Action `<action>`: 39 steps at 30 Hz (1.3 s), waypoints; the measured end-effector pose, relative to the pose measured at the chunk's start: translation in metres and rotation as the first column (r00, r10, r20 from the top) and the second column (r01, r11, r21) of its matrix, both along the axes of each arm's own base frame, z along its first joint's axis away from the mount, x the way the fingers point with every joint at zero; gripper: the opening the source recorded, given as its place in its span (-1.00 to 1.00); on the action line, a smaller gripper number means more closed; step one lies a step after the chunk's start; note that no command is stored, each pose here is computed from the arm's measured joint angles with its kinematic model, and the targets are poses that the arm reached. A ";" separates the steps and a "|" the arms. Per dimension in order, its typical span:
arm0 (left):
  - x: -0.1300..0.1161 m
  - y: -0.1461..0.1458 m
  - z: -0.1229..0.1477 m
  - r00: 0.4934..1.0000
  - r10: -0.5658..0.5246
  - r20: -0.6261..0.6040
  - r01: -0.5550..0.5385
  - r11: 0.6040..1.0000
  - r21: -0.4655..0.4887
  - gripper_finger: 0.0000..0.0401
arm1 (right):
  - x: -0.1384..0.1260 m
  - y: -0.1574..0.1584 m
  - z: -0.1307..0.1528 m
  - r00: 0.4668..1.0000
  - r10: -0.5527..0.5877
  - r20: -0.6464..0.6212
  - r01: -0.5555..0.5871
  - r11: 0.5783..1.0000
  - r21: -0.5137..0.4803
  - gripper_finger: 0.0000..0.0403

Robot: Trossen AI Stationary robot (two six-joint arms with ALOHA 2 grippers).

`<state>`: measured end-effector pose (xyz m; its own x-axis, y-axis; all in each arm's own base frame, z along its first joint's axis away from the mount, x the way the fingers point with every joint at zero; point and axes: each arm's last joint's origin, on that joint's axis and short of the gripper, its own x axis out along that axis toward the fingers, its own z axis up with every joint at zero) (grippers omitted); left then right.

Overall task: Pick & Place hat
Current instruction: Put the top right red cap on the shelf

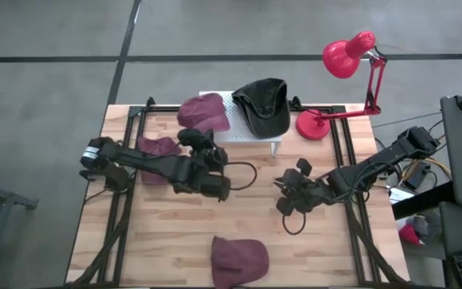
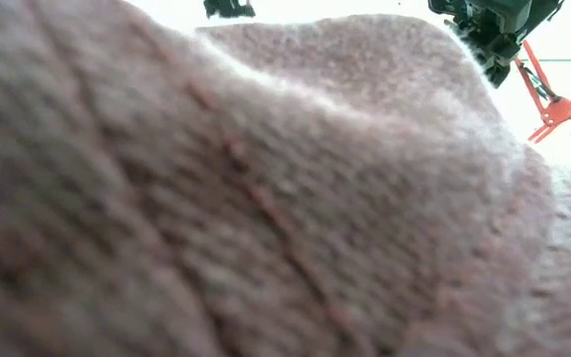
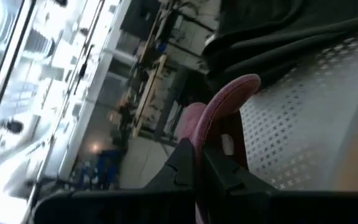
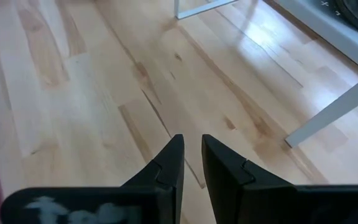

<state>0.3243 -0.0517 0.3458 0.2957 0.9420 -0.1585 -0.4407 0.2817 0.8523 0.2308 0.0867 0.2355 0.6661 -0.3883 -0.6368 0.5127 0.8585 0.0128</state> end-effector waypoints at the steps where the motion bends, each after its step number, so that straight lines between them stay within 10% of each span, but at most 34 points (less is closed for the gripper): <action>1: 0.000 -0.002 0.001 0.999 -0.016 -0.029 0.016 1.000 0.008 -0.98 | 0.000 0.000 0.000 1.000 0.000 0.001 0.000 1.000 0.001 -0.74; 14: -0.012 0.011 0.037 0.953 -0.300 0.033 0.299 0.954 0.018 -0.98 | 0.003 0.001 0.002 0.999 -0.018 0.050 0.018 1.000 0.003 -0.74; 23: -0.048 0.014 0.062 0.962 -0.240 0.133 0.230 0.970 0.080 -0.98 | 0.003 0.001 0.002 0.998 -0.034 0.058 0.033 0.999 0.020 -0.74; 39: -0.041 0.017 -0.019 0.965 -0.185 0.184 0.194 0.981 -0.031 -0.98 | 0.003 0.001 0.002 0.997 -0.042 0.062 0.040 0.999 0.031 -0.74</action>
